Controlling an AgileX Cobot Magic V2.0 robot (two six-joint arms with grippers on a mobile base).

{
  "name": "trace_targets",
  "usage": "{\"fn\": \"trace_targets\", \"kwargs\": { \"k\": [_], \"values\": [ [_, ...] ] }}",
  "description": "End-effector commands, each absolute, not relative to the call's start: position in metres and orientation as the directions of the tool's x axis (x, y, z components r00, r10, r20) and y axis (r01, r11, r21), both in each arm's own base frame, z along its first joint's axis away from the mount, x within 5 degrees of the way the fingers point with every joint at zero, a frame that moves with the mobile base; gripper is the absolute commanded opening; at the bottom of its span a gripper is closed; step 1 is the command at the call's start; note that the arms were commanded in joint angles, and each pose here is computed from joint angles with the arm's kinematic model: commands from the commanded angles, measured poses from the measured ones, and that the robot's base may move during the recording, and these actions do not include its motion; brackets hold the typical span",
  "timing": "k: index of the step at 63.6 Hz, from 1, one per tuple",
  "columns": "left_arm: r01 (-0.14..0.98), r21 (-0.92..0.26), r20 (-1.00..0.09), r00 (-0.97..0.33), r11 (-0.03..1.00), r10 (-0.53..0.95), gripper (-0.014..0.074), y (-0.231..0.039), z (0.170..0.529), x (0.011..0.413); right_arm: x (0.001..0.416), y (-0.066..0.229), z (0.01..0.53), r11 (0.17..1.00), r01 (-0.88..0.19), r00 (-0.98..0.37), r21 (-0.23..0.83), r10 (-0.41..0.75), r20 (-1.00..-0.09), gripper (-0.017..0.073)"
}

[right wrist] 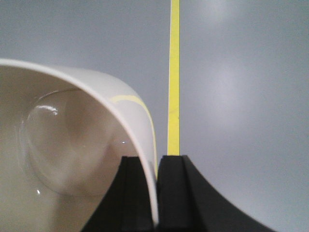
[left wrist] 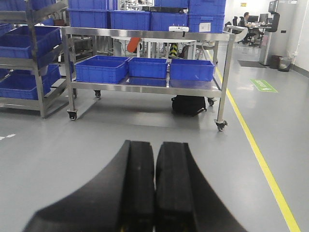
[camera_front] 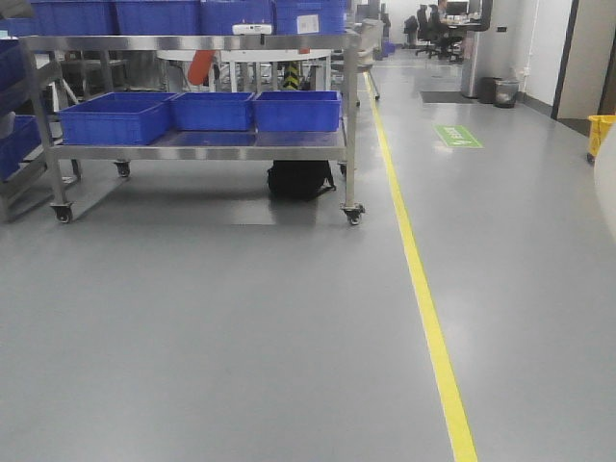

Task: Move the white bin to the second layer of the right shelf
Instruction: 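Turn the base past the crate racks toward the window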

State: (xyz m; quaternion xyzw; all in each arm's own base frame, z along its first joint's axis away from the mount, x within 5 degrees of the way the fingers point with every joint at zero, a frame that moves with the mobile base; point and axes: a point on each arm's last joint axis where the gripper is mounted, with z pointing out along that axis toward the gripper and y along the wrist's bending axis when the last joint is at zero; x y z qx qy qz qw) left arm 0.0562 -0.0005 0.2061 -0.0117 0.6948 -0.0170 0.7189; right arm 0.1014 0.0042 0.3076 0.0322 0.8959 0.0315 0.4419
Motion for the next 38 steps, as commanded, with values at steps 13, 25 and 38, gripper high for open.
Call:
{"fn": "trace_targets", "kwargs": {
  "k": [13,25,38],
  "values": [
    [0.007,-0.051,-0.993,0.104,0.999,-0.052,0.0085,0.0,0.2051,0.0556,0.105,0.004,0.3225,0.996,0.021,-0.518,0.091,0.088,-0.851,0.005],
    [0.007,-0.051,-0.993,0.104,0.999,-0.052,0.0085,0.0,0.2051,0.0556,0.105,0.004,0.3225,0.996,0.021,-0.518,0.091,0.088,-0.851,0.005],
    [0.007,-0.051,-0.993,0.104,0.999,-0.052,0.0085,0.0,0.2051,0.0556,0.105,0.004,0.3222,0.996,0.021,-0.519,0.091,0.088,-0.85,0.005]
  ]
}}
